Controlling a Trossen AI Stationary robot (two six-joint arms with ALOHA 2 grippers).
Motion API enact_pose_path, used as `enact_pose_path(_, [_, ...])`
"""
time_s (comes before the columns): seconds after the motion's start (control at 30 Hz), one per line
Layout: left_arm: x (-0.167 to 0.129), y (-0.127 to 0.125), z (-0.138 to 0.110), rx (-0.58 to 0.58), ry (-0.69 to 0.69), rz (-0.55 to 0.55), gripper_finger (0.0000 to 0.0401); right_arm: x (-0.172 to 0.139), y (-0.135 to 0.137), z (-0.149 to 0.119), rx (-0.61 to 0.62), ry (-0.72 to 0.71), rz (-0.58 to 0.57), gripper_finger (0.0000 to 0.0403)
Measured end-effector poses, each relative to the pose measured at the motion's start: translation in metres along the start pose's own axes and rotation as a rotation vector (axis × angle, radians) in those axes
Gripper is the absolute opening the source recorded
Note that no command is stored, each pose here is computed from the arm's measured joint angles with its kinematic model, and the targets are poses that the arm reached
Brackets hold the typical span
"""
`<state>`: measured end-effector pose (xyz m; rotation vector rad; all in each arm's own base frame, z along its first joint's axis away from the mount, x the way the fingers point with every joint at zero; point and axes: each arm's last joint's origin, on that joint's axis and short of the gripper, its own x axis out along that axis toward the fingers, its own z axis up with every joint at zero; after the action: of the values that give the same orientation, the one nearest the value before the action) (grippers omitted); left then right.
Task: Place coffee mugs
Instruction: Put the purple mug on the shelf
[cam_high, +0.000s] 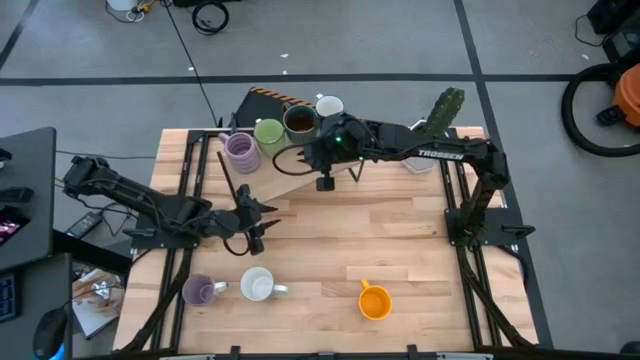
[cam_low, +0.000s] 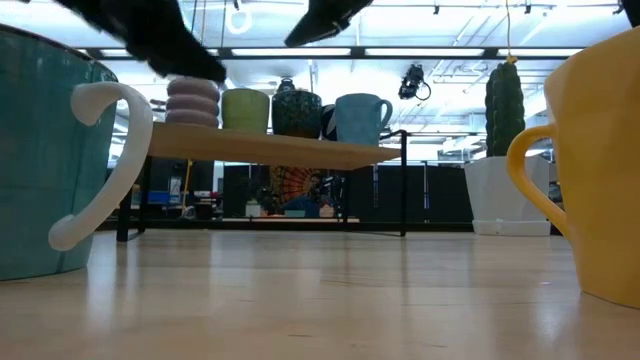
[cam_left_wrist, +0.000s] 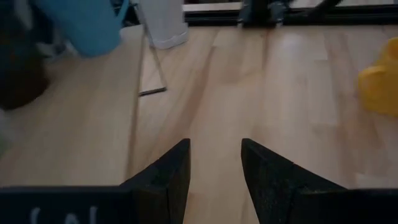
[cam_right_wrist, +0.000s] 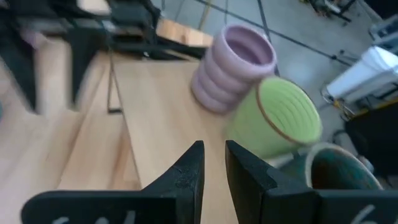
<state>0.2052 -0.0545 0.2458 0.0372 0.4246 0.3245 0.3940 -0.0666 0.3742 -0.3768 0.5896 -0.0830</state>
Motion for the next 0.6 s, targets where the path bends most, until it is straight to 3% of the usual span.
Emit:
enact_pose_path(0.17, [-0.014,0.005,0.025,-0.001,0.068,-0.001,0.0148,-0.021,0.0,-0.007,0.052,0.122,-0.025,0.0068])
enact_pose_path(0.3, [-0.027,0.014,0.035,0.018,0.107,0.075,0.0143,-0.027,0.009,-0.027,0.095,0.193,-0.065,0.0045])
enact_pose_path(0.43, [-0.034,0.026,0.039,0.0,0.106,0.114,0.0142,-0.037,0.024,-0.051,0.092,0.129,-0.117,0.0011])
enact_pose_path(0.6, [-0.036,0.042,0.047,-0.071,0.112,0.139,0.0142,-0.052,0.045,-0.077,0.104,0.025,-0.135,0.0016])
